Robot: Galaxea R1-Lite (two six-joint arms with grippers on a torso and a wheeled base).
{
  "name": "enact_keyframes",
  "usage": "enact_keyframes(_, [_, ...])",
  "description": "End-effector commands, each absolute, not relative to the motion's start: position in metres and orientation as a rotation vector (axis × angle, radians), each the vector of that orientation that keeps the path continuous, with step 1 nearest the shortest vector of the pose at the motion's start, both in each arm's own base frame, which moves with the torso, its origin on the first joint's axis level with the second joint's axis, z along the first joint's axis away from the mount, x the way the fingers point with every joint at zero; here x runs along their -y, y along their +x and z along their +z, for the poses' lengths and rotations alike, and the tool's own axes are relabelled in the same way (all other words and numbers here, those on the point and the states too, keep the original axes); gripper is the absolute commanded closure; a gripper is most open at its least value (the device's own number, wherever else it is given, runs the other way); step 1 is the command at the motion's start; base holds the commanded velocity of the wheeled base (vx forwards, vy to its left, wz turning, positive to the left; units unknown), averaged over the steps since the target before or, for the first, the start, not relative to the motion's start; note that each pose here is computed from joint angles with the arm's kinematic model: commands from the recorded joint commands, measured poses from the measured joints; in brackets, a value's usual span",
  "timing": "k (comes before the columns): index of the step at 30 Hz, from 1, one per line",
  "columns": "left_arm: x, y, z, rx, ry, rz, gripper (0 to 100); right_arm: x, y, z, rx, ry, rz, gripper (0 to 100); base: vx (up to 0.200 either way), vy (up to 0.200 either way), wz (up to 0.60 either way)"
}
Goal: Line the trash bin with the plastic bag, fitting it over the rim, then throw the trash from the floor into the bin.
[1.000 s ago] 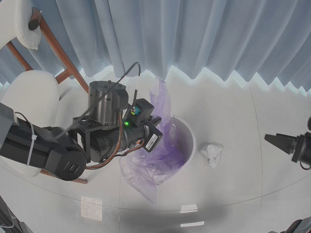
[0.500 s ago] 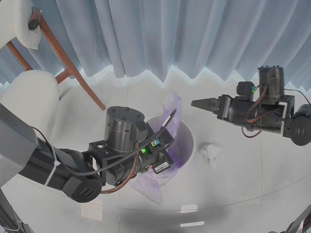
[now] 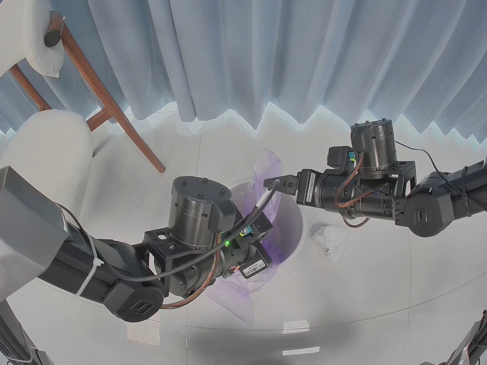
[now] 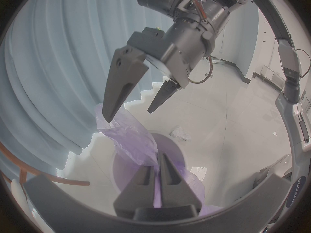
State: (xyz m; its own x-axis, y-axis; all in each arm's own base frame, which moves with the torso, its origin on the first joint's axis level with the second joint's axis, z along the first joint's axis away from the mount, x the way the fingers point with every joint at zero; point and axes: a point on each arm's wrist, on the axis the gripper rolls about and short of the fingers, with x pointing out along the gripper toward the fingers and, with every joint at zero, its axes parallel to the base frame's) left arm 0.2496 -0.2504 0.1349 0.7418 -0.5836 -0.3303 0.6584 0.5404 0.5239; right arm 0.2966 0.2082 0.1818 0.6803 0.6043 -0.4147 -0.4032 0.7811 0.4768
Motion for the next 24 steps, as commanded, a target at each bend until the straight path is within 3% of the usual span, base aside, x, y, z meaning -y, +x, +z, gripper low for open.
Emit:
enact_keyframes(1, [0.249,0.248,0.134,-0.128,0.675,-0.736,100,-0.216,0.307,0.168,-0.589,0.357,0.570,0,0.000,0.000,0.00])
enact_keyframes(12, [0.245,0.244,0.133,-0.151,0.648,-0.730,100,-0.223,0.320,0.151,-0.562,0.350,0.517,0,0.000,0.000,0.00])
enact_keyframes(13, [0.244,0.245,0.133,-0.153,0.647,-0.722,100,-0.224,0.320,0.152,-0.548,0.353,0.518,100,0.000,0.000,0.00])
enact_keyframes(24, [0.248,0.248,0.135,-0.159,0.589,-0.715,100,-0.226,0.322,0.162,-0.478,0.378,0.539,100,0.000,0.000,0.00])
